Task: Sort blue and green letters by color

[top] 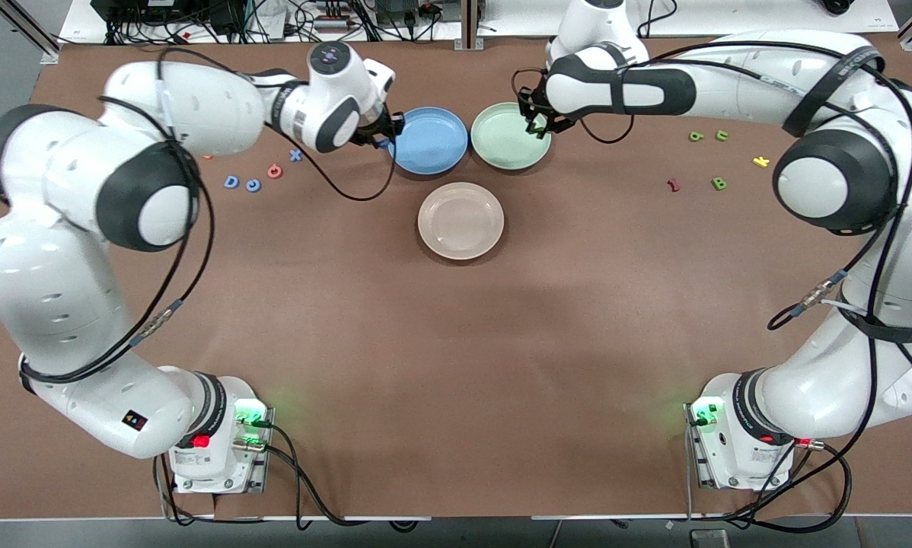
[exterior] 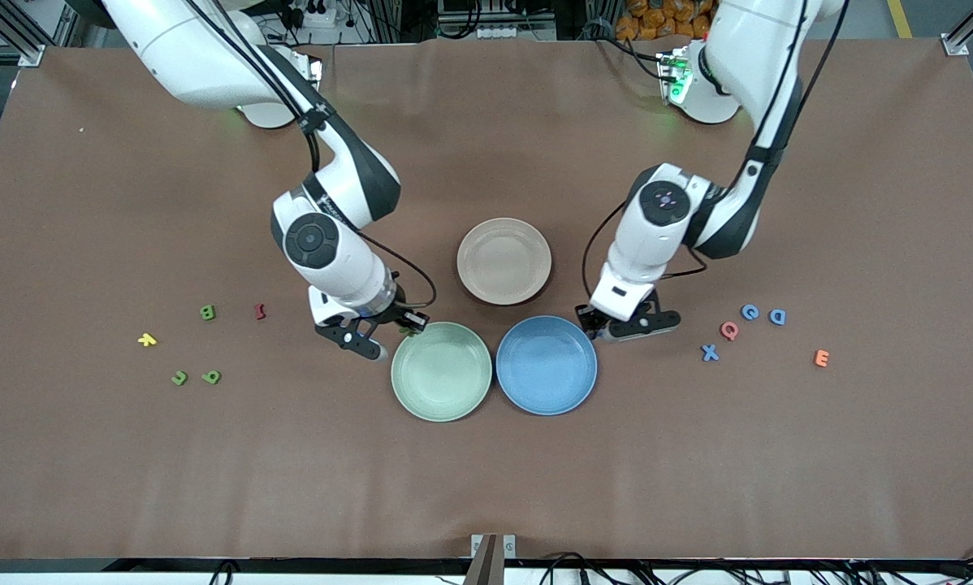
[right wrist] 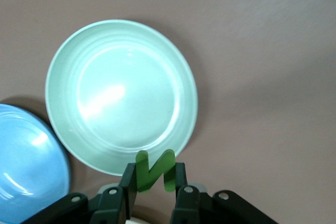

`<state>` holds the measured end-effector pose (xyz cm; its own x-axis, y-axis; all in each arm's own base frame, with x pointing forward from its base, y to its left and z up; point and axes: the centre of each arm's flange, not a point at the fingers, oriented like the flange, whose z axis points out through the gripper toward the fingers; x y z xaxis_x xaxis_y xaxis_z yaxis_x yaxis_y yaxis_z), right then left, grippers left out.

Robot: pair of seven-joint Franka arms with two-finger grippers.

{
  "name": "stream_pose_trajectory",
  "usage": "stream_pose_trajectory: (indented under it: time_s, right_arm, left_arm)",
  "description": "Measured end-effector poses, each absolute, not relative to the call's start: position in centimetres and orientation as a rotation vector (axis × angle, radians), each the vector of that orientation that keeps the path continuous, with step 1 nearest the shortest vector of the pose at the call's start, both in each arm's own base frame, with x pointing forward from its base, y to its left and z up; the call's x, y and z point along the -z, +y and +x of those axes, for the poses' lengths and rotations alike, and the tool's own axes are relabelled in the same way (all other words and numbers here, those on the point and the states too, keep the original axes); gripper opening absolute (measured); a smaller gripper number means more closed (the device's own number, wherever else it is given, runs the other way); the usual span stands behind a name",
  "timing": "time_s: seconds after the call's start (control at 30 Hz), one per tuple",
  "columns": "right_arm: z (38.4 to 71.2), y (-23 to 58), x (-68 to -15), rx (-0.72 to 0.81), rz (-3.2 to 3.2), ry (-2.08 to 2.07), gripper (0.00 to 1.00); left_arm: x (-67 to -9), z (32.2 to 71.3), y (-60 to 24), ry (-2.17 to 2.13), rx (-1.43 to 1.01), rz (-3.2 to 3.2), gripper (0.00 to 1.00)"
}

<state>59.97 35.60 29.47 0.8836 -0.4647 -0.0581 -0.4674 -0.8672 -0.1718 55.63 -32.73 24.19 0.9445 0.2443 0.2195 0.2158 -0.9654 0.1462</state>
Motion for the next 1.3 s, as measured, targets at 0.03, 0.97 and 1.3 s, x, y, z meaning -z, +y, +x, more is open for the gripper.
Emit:
stream_pose_trajectory:
  time_s: [0.03, 0.97, 1.3]
  right_arm:
    - [60.2, 35.8, -29.4, -0.022, -2.864, 0.729, 0.33]
    - [64.8, 36.6, -27.1, 0.073, -2.724, 0.866, 0.64]
    - [66.4, 34.4, -29.3, 0.116, -2.727, 0.882, 1.0]
  left_arm:
    - [-23.8, 55.8, -33.3, 0.361, -0.362, 2.979, 0.39]
    - [-20.2, 58.8, -37.7, 0.441, -0.405, 2.974, 0.57]
    - [-21.0, 59.2, -37.2, 0.48, -0.419, 2.985, 0.99]
